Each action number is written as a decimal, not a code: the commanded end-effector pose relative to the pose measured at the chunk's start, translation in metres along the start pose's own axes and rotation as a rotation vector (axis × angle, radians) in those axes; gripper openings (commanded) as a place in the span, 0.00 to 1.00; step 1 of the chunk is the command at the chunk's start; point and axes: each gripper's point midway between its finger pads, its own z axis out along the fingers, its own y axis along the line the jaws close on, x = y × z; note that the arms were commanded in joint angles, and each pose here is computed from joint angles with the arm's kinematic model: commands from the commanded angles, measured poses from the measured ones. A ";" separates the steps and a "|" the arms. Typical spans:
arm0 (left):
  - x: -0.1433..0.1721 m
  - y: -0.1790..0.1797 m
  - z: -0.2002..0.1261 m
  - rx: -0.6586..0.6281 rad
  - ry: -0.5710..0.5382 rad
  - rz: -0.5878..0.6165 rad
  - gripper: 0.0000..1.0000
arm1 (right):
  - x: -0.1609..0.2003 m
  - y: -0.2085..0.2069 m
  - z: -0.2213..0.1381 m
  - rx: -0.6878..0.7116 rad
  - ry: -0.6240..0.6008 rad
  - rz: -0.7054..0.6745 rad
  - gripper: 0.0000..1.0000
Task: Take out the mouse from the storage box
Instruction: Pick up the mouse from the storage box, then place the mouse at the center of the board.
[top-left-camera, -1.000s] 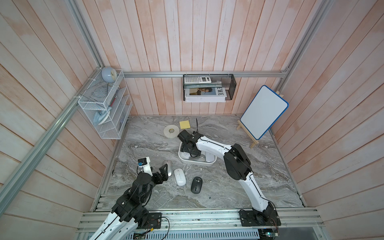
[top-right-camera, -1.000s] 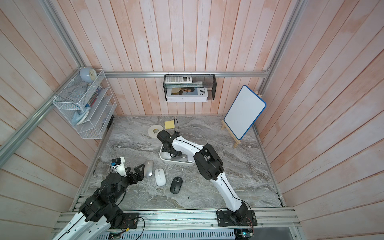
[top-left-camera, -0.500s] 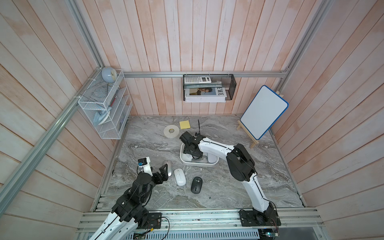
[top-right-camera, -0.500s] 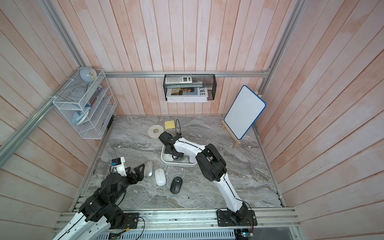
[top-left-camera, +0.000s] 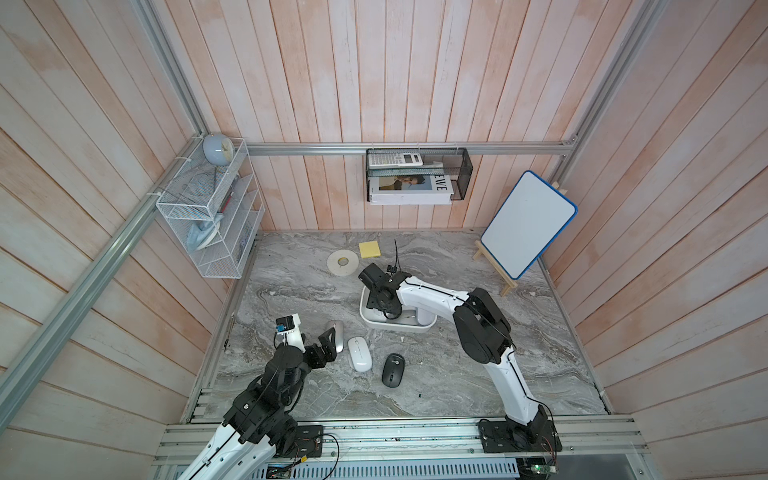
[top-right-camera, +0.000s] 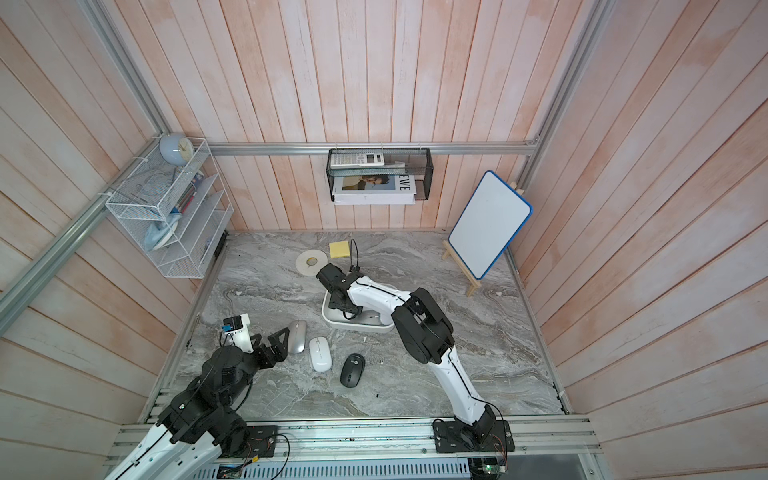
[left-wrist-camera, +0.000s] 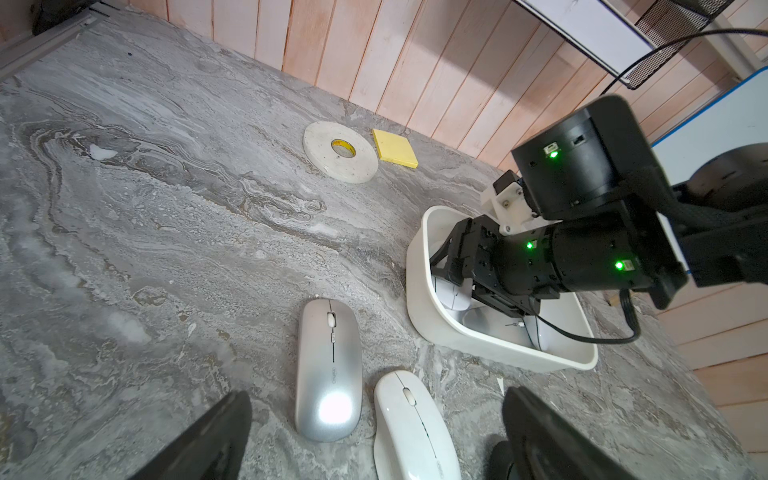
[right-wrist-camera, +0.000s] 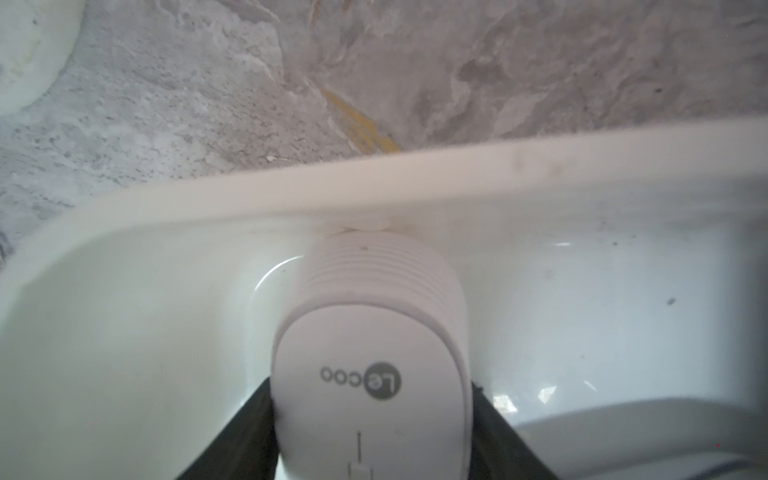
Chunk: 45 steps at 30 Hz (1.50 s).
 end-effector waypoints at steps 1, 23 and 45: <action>-0.002 0.000 0.001 0.002 -0.010 0.011 1.00 | -0.018 0.017 -0.027 -0.070 -0.070 -0.033 0.58; -0.002 -0.001 0.001 0.005 -0.014 0.010 1.00 | -0.020 0.004 -0.128 -0.163 -0.163 -0.139 0.56; 0.001 -0.003 0.005 0.003 0.009 0.013 1.00 | 0.122 -0.127 -0.140 -0.159 -0.003 -0.208 0.56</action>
